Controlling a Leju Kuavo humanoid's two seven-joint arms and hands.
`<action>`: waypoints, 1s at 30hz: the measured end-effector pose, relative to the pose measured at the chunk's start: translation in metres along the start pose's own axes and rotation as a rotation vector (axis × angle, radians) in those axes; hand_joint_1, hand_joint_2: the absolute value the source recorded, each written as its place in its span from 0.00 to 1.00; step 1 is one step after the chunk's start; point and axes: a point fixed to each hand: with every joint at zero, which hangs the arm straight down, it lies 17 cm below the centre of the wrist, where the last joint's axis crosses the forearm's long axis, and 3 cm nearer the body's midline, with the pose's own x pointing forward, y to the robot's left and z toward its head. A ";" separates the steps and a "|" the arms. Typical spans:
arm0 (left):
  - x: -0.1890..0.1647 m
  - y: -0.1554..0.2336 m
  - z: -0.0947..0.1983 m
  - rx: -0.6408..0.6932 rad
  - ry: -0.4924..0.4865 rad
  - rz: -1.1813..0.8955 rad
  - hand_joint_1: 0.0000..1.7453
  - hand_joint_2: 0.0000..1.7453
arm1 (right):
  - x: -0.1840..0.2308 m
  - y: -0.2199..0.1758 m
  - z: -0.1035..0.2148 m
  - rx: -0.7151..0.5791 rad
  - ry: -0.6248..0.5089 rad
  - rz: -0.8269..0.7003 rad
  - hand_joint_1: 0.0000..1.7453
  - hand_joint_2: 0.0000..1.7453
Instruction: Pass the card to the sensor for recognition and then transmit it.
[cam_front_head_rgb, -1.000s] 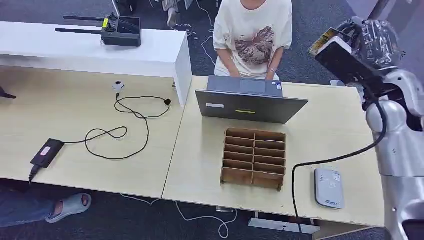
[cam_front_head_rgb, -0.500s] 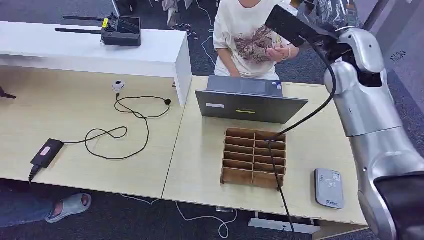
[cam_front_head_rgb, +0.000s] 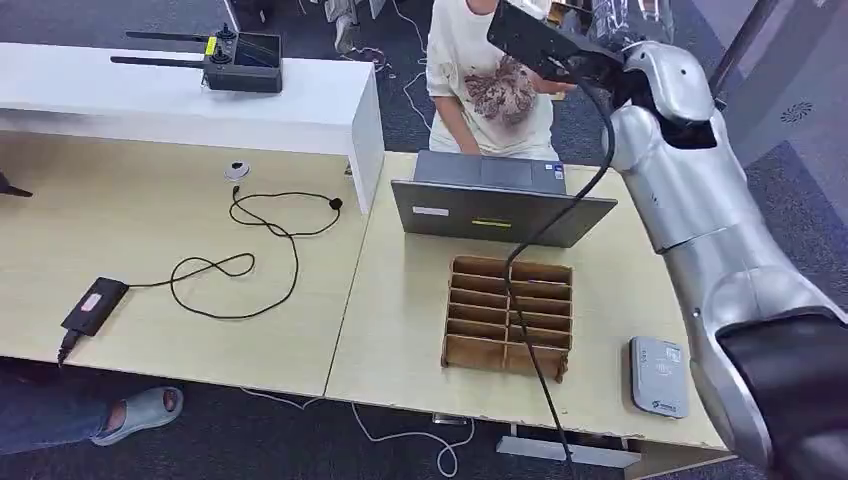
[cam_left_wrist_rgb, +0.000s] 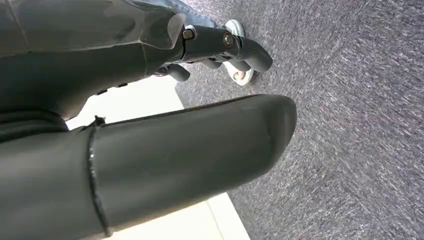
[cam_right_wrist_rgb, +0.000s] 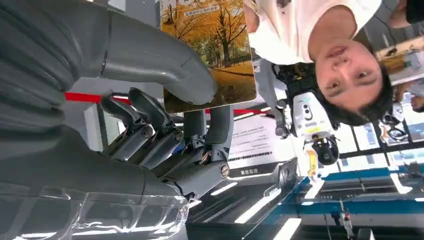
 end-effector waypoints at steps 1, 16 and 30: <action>0.000 0.000 0.000 0.000 0.000 0.000 0.00 0.00 | -0.001 0.003 0.000 0.009 0.005 0.006 1.00 1.00; -0.003 -0.003 -0.001 -0.003 0.007 0.002 0.00 0.00 | -0.013 0.023 0.004 0.109 0.045 0.025 0.00 1.00; -0.004 -0.003 -0.002 0.003 0.008 0.003 0.00 0.00 | -0.024 -0.028 0.001 -0.076 -0.060 -0.258 0.00 1.00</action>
